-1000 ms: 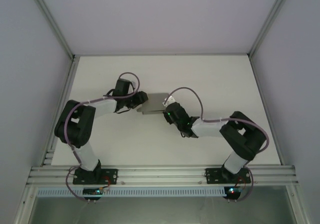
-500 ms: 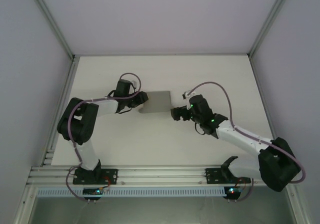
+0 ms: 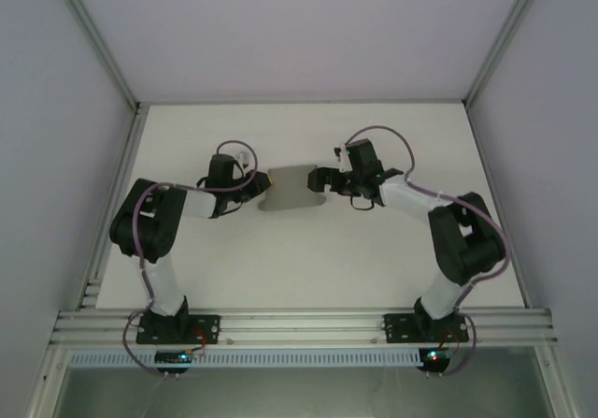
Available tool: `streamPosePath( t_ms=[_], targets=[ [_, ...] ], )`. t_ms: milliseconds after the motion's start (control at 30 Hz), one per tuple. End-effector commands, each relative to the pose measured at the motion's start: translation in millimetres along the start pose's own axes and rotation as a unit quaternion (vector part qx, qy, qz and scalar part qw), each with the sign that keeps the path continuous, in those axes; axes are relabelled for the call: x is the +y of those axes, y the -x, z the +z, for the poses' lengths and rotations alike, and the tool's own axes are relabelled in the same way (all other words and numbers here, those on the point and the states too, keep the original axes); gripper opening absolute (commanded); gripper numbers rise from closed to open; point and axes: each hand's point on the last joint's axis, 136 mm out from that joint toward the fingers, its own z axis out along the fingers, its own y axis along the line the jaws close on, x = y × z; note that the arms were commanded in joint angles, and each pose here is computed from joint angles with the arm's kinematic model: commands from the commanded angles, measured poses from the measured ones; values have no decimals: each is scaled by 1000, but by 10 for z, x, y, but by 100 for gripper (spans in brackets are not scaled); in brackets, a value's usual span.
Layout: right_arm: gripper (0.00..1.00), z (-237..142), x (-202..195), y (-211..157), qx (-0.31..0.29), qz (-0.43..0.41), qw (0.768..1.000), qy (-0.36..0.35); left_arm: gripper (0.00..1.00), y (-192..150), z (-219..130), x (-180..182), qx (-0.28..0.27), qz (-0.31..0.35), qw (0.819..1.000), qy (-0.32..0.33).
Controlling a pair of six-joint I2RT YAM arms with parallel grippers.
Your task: Assemble paper box
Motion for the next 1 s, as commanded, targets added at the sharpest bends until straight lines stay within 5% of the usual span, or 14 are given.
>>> streamPosePath(
  t_ms=[0,567,800,967],
  targets=[
    [98,142,73,-35,35,35,998,39,14,-682,-62,897,86,-85,985,126],
    [72,357,426,237,13,144,960,241,14,-670,9,774,79,-84,991,66],
    [54,372,447,221,22,131,964,228,17,-506,-9,625,59,-54,995,52],
    [44,296,420,223,26,133,969,204,29,-219,-57,265,27,0,999,16]
  ],
)
